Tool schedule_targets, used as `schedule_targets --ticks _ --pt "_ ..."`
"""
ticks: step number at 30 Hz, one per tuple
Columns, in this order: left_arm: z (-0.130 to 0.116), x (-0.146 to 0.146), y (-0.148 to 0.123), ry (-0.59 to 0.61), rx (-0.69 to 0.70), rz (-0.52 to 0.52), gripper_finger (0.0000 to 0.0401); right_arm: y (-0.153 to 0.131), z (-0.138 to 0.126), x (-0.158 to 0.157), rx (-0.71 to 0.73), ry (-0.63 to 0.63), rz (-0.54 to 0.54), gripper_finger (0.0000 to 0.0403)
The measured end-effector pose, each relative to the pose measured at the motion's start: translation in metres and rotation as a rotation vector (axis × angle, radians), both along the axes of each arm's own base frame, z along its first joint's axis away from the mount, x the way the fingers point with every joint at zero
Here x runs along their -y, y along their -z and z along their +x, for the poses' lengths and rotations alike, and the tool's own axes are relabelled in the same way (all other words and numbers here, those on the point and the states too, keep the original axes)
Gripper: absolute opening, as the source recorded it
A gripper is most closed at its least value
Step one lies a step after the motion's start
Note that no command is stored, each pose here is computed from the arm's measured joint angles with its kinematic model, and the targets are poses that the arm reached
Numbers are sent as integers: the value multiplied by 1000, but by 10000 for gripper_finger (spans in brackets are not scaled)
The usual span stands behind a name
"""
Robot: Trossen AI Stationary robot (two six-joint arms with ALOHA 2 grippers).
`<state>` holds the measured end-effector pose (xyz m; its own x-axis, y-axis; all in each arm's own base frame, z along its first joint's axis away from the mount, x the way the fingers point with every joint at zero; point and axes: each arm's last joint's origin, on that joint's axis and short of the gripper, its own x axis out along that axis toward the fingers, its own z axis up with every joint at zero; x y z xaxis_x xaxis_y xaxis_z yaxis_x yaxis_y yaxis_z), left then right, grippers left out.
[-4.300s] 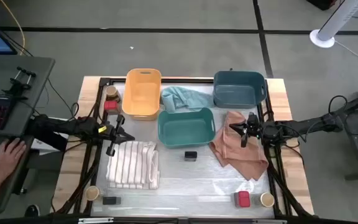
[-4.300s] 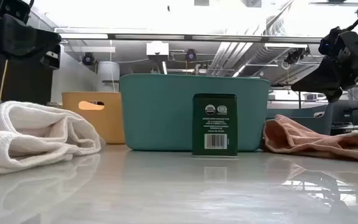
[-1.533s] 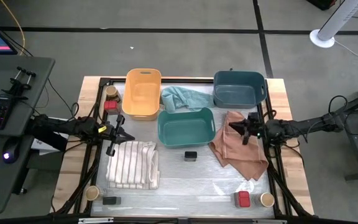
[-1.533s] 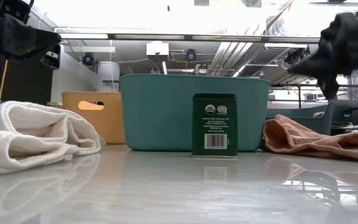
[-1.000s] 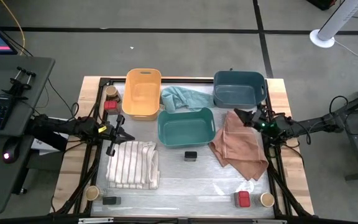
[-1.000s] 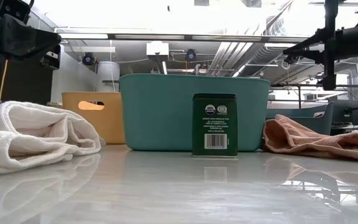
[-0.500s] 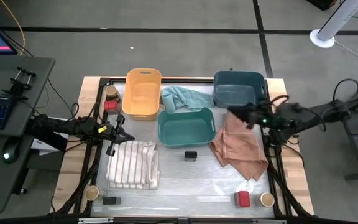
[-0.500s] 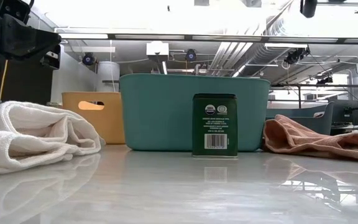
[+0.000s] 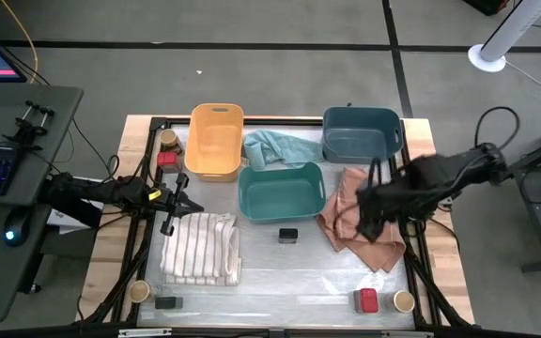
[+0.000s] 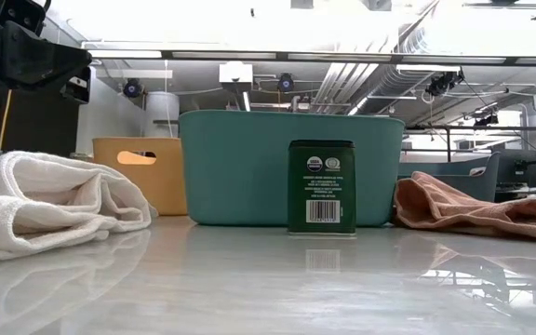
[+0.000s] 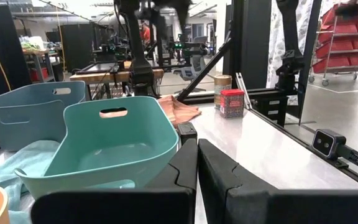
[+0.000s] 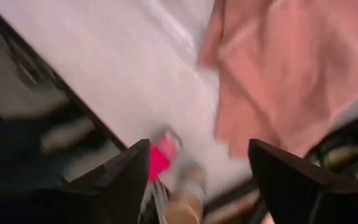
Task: Sort spices by type
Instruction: Put the bottom right gold seasoning bottle into the blue bin
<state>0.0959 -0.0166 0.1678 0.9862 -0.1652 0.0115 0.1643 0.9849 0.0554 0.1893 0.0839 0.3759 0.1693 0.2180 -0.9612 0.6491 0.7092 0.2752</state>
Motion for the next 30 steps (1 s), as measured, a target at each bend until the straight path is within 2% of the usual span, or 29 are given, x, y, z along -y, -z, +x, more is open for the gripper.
schedule_targets --ticks 4,8,17,25,30 --pt "0 0 0 0 -1 0 1 26 -6 -31 -174 -130 24 299" --pt "0 0 0 0 -1 0 1 40 -23 -59 -264 -185 35 305" --pt "0 0 0 0 0 0 1 84 -54 -122 -379 -201 93 305" --pt "0 0 0 0 -1 0 1 110 -54 -142 -462 -150 27 305" --pt "0 0 0 0 -1 0 1 120 -48 -151 -463 -145 28 305"
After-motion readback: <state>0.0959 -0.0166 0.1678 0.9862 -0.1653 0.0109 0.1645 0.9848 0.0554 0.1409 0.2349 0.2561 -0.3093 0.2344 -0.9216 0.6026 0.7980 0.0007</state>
